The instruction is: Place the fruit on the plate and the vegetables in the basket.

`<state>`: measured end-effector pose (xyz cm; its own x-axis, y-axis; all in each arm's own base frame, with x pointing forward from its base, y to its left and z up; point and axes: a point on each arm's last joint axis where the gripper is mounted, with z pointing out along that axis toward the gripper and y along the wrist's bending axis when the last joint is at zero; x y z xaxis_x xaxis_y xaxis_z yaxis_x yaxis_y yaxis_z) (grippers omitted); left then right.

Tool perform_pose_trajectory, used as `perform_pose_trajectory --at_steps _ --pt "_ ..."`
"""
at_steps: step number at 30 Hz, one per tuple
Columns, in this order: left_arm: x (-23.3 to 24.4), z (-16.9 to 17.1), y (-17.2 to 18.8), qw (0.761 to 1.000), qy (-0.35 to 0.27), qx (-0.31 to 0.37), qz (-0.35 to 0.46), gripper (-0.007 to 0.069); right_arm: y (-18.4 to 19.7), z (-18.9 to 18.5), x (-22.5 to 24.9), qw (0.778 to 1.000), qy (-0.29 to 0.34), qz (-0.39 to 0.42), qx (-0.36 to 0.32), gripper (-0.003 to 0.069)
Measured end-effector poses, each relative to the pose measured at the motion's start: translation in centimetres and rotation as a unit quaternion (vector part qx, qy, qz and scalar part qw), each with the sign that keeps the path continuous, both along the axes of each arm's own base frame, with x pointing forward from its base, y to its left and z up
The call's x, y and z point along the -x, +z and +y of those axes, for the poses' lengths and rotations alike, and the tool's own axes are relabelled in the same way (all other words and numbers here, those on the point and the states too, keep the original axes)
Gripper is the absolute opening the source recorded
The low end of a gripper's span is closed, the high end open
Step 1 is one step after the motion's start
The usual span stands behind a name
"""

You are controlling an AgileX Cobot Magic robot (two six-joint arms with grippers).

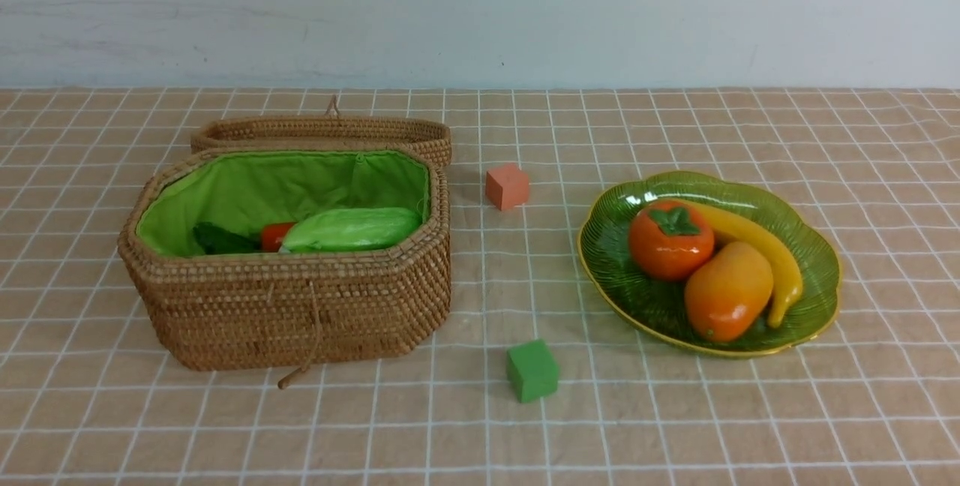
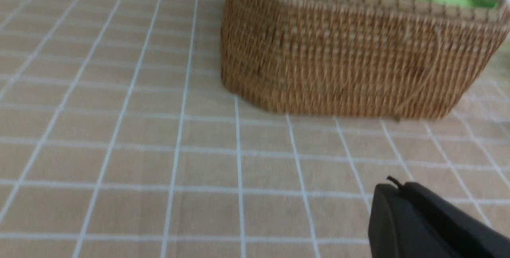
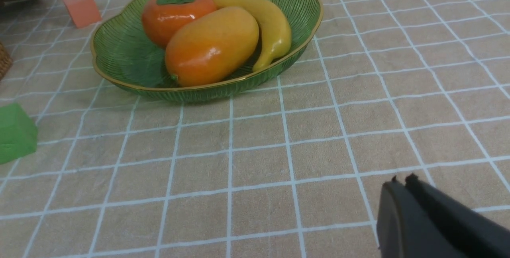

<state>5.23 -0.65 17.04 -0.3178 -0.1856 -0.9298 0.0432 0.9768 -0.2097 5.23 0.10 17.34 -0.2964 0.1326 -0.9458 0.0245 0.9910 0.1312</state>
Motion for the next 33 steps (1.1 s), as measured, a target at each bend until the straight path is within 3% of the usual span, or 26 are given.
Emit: perform_pose_trajectory --at_steps 33 --pt "0.02 0.00 -0.14 1.000 0.001 0.004 0.005 -0.0013 -0.01 0.00 0.00 1.000 -0.001 0.000 -0.004 0.0050"
